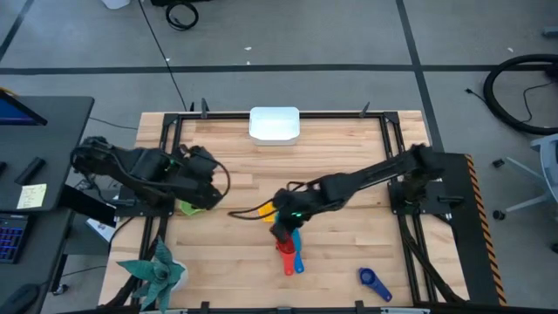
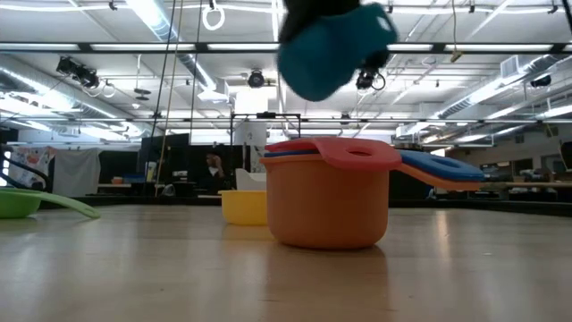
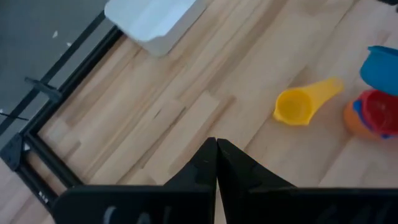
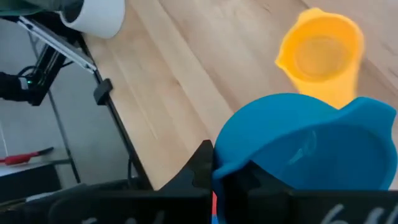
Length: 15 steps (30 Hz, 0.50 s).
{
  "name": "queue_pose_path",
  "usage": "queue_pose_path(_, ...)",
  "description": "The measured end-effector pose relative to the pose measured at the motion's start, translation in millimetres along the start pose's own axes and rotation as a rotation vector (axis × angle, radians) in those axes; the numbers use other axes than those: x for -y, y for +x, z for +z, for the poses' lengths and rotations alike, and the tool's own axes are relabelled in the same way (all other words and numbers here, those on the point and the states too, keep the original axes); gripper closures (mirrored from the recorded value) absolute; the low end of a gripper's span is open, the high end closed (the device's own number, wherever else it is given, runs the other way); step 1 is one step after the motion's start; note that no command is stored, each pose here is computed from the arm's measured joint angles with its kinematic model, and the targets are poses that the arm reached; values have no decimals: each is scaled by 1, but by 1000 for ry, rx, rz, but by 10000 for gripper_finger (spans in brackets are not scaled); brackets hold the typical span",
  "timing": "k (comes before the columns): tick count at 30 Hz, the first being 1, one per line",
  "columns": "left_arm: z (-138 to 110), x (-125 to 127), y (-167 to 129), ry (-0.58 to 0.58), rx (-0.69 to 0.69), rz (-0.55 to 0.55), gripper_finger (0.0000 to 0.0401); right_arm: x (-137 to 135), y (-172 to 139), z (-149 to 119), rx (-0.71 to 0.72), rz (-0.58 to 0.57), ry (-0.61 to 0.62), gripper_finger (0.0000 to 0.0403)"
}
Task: Nest measuring cups in basket
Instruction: Stack the light blue measuring cup on top of the red measuring cup
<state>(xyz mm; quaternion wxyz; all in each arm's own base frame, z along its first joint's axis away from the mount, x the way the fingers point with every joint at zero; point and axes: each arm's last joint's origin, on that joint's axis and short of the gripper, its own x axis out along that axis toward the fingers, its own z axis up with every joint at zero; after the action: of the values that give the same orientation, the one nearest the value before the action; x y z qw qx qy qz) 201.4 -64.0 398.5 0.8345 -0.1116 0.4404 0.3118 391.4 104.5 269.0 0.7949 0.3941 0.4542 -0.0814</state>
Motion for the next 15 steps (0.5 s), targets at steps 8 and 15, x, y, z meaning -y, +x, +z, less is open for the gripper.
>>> queue_pose_path(8,-25,-13,4,54,-15,3,390,-35,21,13,-126,-186,21,389)
queue_pose_path(15,-33,-11,6,133,-22,4,390,-47,45,7,-242,-266,121,389)
